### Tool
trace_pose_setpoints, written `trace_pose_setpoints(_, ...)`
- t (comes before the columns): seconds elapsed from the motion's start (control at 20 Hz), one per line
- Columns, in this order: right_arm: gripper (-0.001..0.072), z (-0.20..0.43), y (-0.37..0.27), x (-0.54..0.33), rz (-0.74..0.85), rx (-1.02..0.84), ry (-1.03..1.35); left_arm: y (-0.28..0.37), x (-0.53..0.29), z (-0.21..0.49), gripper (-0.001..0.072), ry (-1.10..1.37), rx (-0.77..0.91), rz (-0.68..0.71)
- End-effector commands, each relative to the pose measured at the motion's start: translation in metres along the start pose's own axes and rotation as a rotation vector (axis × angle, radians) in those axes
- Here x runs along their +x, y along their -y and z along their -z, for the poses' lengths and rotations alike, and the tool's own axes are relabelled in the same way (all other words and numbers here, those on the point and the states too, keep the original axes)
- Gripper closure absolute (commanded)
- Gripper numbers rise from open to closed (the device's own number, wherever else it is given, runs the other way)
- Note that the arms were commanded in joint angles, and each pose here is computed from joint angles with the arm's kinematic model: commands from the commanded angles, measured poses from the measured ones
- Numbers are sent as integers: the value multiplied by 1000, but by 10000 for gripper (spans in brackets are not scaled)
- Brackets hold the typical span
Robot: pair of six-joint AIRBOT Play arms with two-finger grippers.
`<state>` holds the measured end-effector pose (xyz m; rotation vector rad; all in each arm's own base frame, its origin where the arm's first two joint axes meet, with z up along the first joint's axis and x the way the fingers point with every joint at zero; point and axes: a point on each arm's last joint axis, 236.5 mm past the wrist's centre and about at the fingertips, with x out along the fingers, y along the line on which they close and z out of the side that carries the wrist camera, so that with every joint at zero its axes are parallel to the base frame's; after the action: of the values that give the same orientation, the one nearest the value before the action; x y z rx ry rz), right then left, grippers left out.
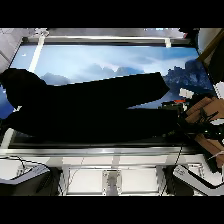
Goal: Fold the clothes and pants, and hang the long-sleeved shirts on hangers.
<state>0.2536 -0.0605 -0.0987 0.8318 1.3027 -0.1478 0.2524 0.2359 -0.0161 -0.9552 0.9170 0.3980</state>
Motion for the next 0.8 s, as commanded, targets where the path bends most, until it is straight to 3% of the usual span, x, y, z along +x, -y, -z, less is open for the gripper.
trace_pose_setpoints(0.0, 549, -5, -1, -3, 12, -20, 11, -11, -8, 2, 690, -3, 44, -67)
trace_pose_setpoints(0.05, 243, 0, -2, -2, 5, -20, -12, -14, -9, 4, 691, -8, 52, -81)
trace_pose_setpoints(0.1, 138, 7, -3, -3, -1, -21, -39, -15, -9, 5, 690, -12, 55, -86)
trace_pose_setpoints(0.35, 160, 9, 1, 0, 13, -19, -41, -16, -9, 5, 690, -15, 55, -88)
trace_pose_setpoints(0.45, 305, 6, 4, 6, 15, -1, -13, -16, -9, 5, 690, -12, 56, -89)
trace_pose_setpoints(0.6, 328, 5, 14, 16, 31, 28, 30, -16, -9, 5, 690, -12, 56, -89)
trace_pose_setpoints(0.65, 377, 5, 15, 17, 34, 28, 33, -16, -9, 5, 691, -12, 56, -89)
trace_pose_setpoints(0.75, 634, 1, 12, 15, 24, 30, 46, -16, -9, 4, 690, -11, 56, -90)
